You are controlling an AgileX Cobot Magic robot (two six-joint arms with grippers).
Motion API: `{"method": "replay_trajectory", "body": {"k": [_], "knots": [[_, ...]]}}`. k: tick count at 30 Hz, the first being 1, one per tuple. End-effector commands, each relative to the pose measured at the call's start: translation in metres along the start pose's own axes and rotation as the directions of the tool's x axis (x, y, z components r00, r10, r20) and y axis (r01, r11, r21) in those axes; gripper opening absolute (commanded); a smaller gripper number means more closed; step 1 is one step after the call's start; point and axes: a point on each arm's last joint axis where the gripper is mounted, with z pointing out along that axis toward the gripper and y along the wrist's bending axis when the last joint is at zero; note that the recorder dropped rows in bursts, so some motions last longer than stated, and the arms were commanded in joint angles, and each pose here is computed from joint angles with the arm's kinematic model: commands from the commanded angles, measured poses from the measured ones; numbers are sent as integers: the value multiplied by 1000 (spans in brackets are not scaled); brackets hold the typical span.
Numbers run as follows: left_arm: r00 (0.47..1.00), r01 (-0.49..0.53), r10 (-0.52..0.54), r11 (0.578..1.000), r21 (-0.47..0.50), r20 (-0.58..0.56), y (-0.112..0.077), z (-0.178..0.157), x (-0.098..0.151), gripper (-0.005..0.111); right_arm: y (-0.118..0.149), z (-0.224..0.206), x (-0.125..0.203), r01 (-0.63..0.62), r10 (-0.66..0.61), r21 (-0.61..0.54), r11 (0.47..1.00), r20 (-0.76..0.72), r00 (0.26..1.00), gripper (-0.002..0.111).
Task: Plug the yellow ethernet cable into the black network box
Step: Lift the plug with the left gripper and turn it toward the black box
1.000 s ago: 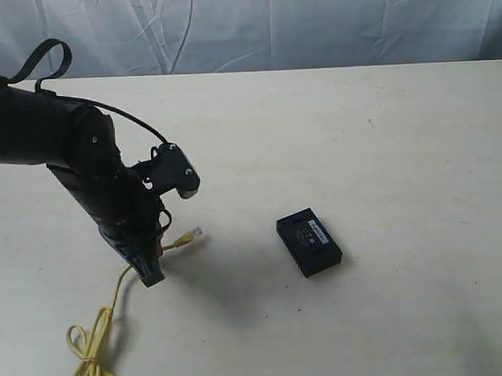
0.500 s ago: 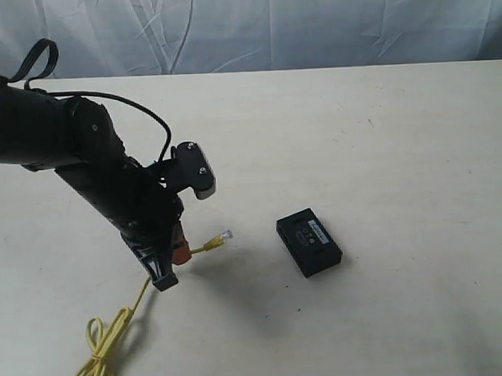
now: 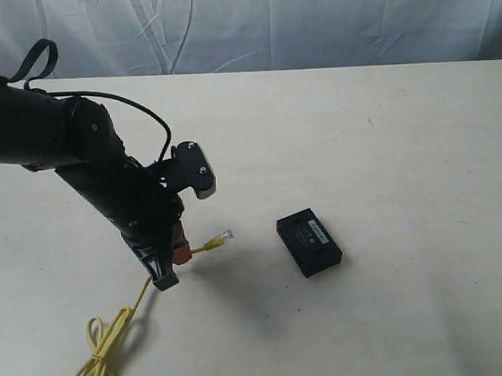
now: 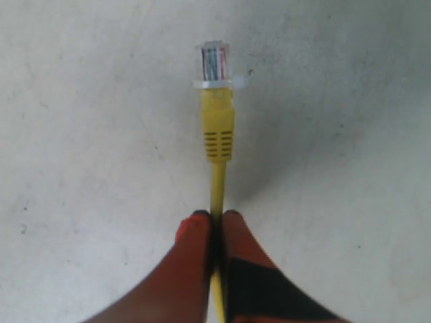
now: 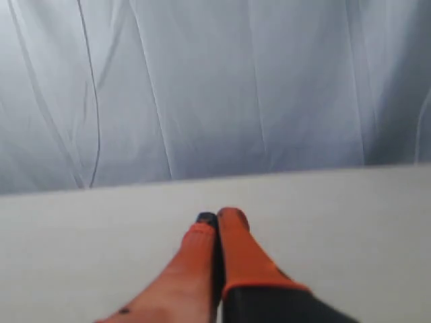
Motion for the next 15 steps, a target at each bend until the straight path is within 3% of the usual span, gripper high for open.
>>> {"method": "replay_trajectory", "body": {"k": [1,10,13,15], "knots": [[1000,6,-6,1000,0,10,-2,-1,-1,0,1,-3,-21,7,-3,-16,1000,243,970,0],[1000,7,-7,1000,2,10,-2,-1,-1,0,2,-8,-36,18,-8,-22,1000,401,916,0],[1000,23,-23,1000,7,18,-3,-1,-2,0,2,-6,-31,10,-3,-19,1000,348,938,0],[999,30,-30,1000,11,22,-4,-1,-3,0,1,-4,-28,-68,71,-20,997,245,967,-1]]}}
